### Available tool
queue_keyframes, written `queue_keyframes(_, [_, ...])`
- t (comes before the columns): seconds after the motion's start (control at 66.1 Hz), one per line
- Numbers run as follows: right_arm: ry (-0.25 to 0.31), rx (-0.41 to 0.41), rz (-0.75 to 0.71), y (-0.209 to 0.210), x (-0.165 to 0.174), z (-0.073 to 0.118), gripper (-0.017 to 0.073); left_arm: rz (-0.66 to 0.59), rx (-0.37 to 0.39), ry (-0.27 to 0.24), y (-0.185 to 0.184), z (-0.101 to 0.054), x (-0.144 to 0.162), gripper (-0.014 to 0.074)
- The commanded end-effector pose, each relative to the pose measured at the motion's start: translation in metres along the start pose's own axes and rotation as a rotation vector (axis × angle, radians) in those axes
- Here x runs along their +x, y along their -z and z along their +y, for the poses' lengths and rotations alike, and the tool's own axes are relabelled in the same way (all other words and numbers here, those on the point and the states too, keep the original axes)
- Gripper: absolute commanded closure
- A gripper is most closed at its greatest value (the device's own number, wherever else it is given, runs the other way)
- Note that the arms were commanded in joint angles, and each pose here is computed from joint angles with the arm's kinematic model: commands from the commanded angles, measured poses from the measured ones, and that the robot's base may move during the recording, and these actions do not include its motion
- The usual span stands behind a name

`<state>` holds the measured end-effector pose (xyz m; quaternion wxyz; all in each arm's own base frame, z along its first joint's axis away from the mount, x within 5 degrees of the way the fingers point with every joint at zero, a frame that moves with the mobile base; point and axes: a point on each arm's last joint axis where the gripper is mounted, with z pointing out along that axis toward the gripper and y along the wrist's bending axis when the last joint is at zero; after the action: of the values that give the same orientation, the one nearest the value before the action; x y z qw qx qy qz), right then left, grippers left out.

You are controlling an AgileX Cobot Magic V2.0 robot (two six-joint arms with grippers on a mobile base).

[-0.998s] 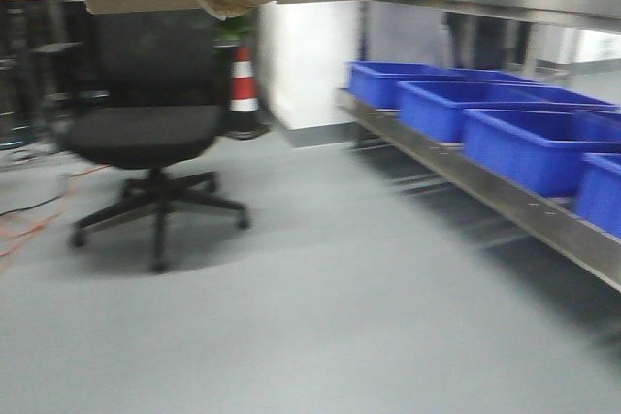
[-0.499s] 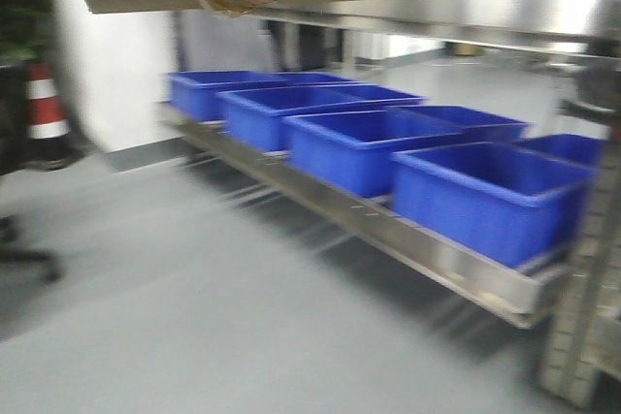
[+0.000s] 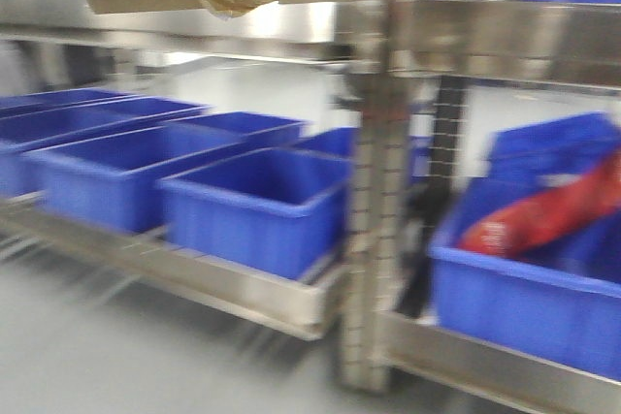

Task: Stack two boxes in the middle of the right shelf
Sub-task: 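Carry the held boxes while the base drives to the steel shelf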

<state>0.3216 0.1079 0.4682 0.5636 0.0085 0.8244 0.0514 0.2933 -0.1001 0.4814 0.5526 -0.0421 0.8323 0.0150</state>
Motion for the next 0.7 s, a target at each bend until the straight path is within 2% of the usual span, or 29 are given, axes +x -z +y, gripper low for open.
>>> queue_keyframes(0.0, [-0.004,-0.028,-0.093,0.0112,-0.0139,-0.0006,0.0713,-0.062,0.018,0.001,0.0079,0.0015,-0.0087,0.0705])
queue_keyframes(0.681, [-0.004,-0.028,-0.093,0.0112,-0.0139,-0.0006,0.0713,-0.062,0.018,0.001,0.0079,0.0015,-0.0087,0.0705])
